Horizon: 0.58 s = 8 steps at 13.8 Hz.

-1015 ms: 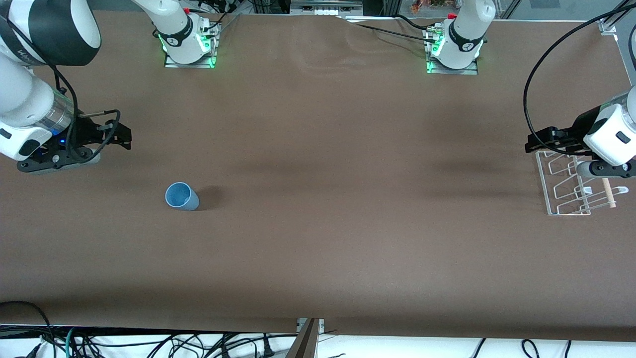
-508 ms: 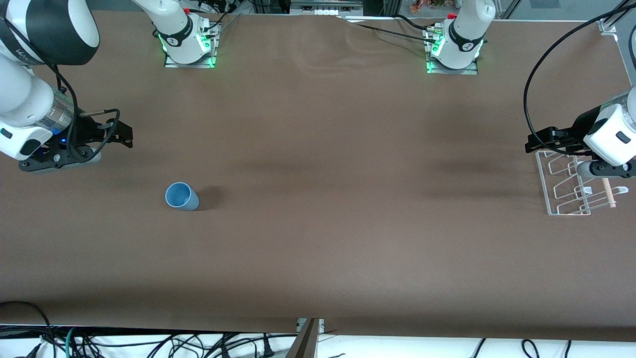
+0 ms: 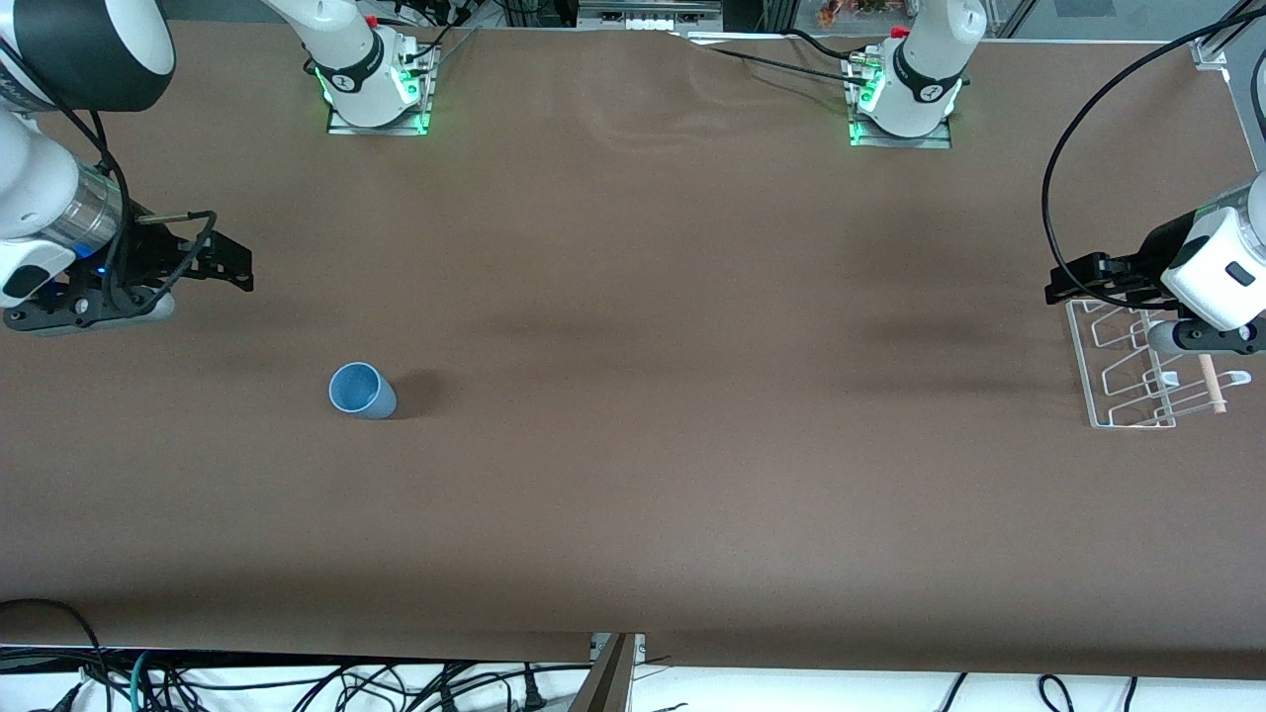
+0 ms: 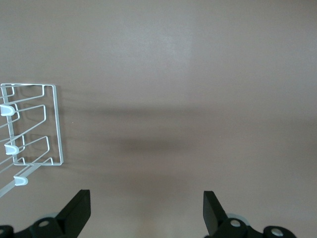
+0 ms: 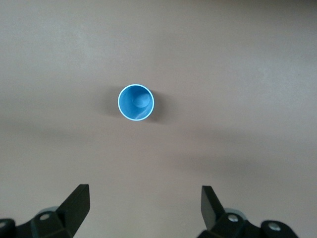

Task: Transfer cup to left arm and place on rack

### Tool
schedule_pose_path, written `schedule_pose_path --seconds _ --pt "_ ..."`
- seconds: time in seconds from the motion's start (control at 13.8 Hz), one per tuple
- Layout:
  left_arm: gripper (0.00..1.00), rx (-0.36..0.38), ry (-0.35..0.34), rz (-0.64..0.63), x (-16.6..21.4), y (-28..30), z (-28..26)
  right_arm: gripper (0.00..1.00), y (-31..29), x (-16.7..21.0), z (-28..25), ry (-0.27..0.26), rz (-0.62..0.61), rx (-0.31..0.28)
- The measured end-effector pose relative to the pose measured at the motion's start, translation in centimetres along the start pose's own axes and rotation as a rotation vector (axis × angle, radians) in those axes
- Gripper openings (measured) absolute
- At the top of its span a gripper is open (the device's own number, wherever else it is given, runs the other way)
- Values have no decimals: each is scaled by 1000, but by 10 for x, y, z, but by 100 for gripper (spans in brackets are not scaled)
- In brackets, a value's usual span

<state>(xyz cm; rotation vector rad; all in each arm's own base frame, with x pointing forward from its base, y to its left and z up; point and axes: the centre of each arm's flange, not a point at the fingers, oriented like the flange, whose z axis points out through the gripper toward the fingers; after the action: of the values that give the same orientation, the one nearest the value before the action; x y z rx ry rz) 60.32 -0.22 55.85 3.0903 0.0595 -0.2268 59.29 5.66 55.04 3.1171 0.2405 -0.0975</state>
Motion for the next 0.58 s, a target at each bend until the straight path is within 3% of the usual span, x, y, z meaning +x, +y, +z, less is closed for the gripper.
schedule_pose_path --seconds 0.36,0.58 --pt "100 0 0 0 0 0 0 100 -2 26 64 -90 -5 16" --pt "100 0 -1 0 0 0 0 100 0 55 109 -56 -4 16"
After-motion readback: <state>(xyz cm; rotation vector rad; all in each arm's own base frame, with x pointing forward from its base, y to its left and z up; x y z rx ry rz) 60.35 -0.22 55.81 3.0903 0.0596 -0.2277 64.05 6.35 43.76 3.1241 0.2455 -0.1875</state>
